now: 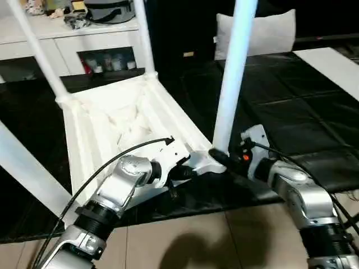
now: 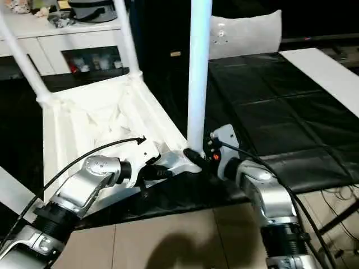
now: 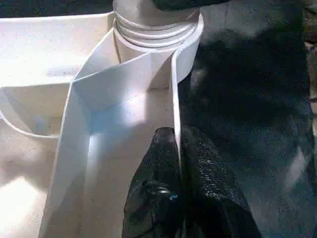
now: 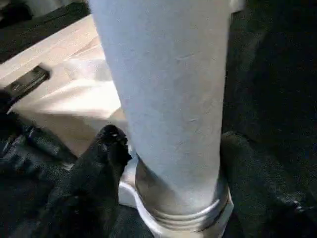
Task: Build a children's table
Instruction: Rotate leg to tighten
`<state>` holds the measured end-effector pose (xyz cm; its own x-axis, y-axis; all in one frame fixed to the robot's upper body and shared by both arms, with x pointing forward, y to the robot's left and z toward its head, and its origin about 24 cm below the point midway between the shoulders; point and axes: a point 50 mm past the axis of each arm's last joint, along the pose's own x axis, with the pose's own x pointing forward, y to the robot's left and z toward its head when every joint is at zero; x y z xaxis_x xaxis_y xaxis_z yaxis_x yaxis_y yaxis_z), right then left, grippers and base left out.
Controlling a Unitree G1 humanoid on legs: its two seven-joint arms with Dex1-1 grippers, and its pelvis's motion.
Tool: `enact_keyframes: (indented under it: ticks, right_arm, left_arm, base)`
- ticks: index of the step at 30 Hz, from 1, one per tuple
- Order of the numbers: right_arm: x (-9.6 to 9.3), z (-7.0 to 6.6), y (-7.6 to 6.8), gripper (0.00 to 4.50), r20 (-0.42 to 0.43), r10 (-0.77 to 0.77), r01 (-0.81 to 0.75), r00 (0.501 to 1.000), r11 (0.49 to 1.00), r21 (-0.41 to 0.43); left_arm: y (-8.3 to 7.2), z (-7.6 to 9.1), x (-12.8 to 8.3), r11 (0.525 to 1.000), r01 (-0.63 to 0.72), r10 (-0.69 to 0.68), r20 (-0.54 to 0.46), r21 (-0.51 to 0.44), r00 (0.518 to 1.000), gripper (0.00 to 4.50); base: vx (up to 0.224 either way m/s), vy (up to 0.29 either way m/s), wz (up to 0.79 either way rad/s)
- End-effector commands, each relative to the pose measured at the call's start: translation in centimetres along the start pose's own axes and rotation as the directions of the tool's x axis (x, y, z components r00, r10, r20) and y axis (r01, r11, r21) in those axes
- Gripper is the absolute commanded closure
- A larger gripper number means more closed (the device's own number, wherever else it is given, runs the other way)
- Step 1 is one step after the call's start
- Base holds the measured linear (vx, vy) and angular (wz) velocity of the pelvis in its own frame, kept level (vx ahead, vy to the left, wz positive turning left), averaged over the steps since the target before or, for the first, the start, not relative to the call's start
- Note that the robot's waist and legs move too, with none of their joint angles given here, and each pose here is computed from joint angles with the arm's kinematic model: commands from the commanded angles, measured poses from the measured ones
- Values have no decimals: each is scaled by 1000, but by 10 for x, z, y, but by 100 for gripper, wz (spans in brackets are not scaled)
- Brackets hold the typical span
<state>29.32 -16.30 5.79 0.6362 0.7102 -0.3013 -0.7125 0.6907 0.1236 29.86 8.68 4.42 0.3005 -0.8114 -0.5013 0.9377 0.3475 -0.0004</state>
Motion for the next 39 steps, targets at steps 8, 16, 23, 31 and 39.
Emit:
enact_keyframes:
  ticks: [8,16,23,31,39]
  right_arm:
    - [-17,1,-5,75,-106,153,-166,982,977,-130]
    - [-23,5,8,115,-86,376,-383,922,921,-76]
    - [-18,2,10,194,-85,412,-417,907,908,-47]
    - [-18,0,14,237,-80,428,-431,900,902,-26]
    - [0,-5,11,246,-68,231,-232,971,973,-8]
  left_arm:
    - [-7,-1,-13,978,184,-182,-37,97,983,450]
    - [-10,-5,-24,946,308,-300,-92,101,950,450]
    - [-6,-5,-26,948,296,-285,-104,119,953,450]
    - [-8,-4,-23,953,285,-278,-76,107,958,450]
    - [5,0,-9,997,77,-77,-30,23,997,450]
  base:
    - [0,0,0]
    - [0,0,0]
    - [0,0,0]
    - [0,0,0]
    - [0,0,0]
